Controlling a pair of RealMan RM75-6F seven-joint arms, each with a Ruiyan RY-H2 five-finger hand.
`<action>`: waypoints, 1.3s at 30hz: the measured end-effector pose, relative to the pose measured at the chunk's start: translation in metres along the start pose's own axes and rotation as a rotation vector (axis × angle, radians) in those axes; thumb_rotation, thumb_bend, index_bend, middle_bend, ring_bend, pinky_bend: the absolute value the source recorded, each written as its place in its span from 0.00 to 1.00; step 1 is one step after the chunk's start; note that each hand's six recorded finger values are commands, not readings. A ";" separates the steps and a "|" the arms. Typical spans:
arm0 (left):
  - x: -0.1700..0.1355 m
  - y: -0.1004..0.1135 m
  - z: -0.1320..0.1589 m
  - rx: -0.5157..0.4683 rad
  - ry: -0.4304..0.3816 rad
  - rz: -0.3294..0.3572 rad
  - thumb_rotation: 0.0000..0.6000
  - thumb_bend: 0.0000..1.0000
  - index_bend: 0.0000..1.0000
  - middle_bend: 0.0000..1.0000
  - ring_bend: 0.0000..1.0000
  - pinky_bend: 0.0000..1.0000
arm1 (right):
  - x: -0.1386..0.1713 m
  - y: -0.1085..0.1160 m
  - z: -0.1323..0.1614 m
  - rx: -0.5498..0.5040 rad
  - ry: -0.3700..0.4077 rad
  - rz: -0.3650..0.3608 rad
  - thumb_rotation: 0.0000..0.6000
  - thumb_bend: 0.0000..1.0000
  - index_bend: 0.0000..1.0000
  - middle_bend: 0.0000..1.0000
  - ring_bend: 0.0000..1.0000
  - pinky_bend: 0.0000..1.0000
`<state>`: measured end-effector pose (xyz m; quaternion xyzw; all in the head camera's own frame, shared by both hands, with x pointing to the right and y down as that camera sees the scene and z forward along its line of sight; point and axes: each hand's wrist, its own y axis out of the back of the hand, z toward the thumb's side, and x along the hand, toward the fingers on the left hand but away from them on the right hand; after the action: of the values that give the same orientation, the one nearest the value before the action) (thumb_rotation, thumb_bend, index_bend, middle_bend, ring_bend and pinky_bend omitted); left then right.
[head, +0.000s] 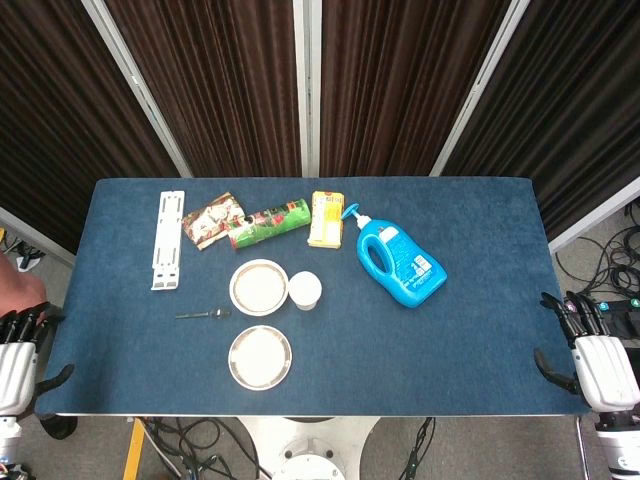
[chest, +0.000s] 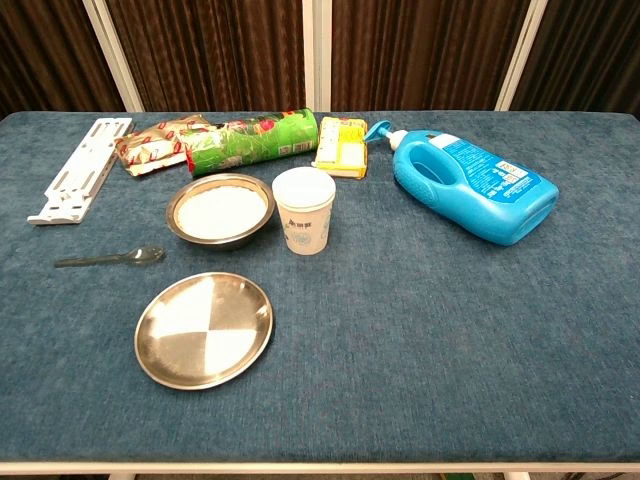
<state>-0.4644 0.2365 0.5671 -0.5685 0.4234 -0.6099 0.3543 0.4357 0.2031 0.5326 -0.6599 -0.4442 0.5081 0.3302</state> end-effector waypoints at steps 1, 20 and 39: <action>0.000 0.000 0.000 -0.002 0.000 -0.002 1.00 0.22 0.31 0.23 0.16 0.12 | 0.000 0.000 0.000 -0.001 0.002 0.000 1.00 0.30 0.08 0.20 0.00 0.00; 0.048 0.004 0.036 -0.063 -0.154 -0.059 1.00 0.22 0.35 0.35 0.26 0.23 | -0.004 0.006 -0.001 0.018 0.013 -0.009 1.00 0.30 0.08 0.20 0.00 0.00; 0.141 -0.094 0.128 -0.194 -0.207 -0.467 1.00 0.24 0.52 0.91 0.90 1.00 | -0.020 0.001 -0.008 0.027 -0.003 0.025 1.00 0.30 0.08 0.20 0.00 0.00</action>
<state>-0.3476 0.1293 0.7082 -0.7412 0.2988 -0.5705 0.1894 0.4414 0.1843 0.5418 -0.6603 -0.4293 0.5191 0.3320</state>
